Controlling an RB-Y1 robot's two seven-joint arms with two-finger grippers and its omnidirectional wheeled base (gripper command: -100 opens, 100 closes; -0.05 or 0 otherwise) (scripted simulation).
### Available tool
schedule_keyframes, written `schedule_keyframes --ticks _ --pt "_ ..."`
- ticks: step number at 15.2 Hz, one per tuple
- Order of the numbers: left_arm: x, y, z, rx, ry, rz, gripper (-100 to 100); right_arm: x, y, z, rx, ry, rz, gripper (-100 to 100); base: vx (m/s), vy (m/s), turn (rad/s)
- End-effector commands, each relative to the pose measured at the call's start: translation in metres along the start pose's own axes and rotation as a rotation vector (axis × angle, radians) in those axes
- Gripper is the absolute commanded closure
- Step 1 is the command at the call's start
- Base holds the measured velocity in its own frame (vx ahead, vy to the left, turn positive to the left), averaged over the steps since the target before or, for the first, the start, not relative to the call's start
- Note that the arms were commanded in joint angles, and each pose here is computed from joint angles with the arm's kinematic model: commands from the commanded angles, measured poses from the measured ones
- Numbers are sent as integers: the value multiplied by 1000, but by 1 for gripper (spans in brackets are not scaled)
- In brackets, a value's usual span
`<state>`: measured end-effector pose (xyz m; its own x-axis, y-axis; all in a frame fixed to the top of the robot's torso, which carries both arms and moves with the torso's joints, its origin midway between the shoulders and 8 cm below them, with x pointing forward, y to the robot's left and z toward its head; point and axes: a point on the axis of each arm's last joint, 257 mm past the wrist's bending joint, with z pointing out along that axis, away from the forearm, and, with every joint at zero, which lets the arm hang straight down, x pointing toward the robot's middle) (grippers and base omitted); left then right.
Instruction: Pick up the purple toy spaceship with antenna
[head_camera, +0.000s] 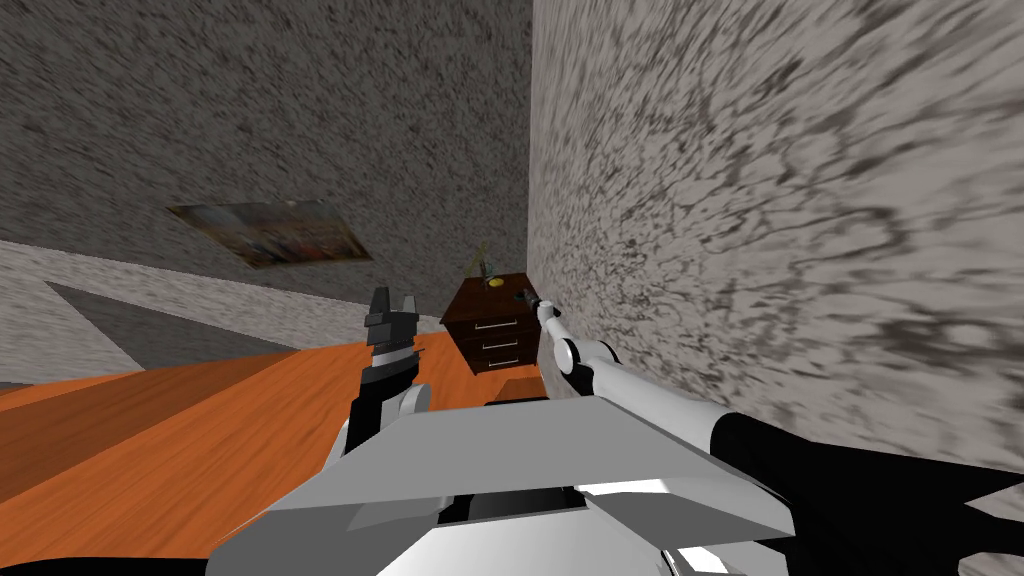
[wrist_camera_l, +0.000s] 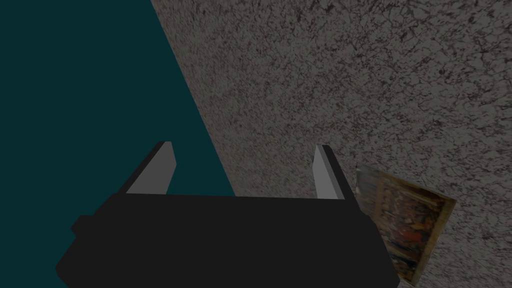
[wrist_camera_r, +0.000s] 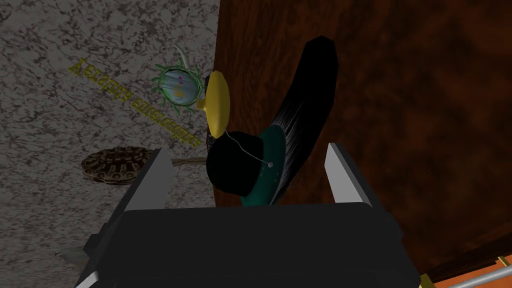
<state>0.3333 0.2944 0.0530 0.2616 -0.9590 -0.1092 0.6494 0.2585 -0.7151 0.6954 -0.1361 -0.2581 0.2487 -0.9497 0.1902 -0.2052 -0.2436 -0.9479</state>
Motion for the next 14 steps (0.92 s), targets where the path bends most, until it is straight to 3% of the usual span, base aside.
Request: schedule_keyframes --ticks 1,4,5,6,14 --pt "0 0 0 0 0 0 0 -10 -5 -1 14 -12 12 -100 26 -20 14" --pt "0 0 0 0 0 0 0 -9 -3 -1 7 -11 -14 -100 8 -6 0" --pt "0 0 0 0 0 0 0 23 11 -8 -17 30 -172 -100 -3 28 276" --pt "0 0 0 0 0 0 0 32 9 -8 -14 37 -215 -100 -10 44 300" --pt "0 0 0 0 0 0 0 34 16 -8 -47 30 -543 -100 -4 9 -1"
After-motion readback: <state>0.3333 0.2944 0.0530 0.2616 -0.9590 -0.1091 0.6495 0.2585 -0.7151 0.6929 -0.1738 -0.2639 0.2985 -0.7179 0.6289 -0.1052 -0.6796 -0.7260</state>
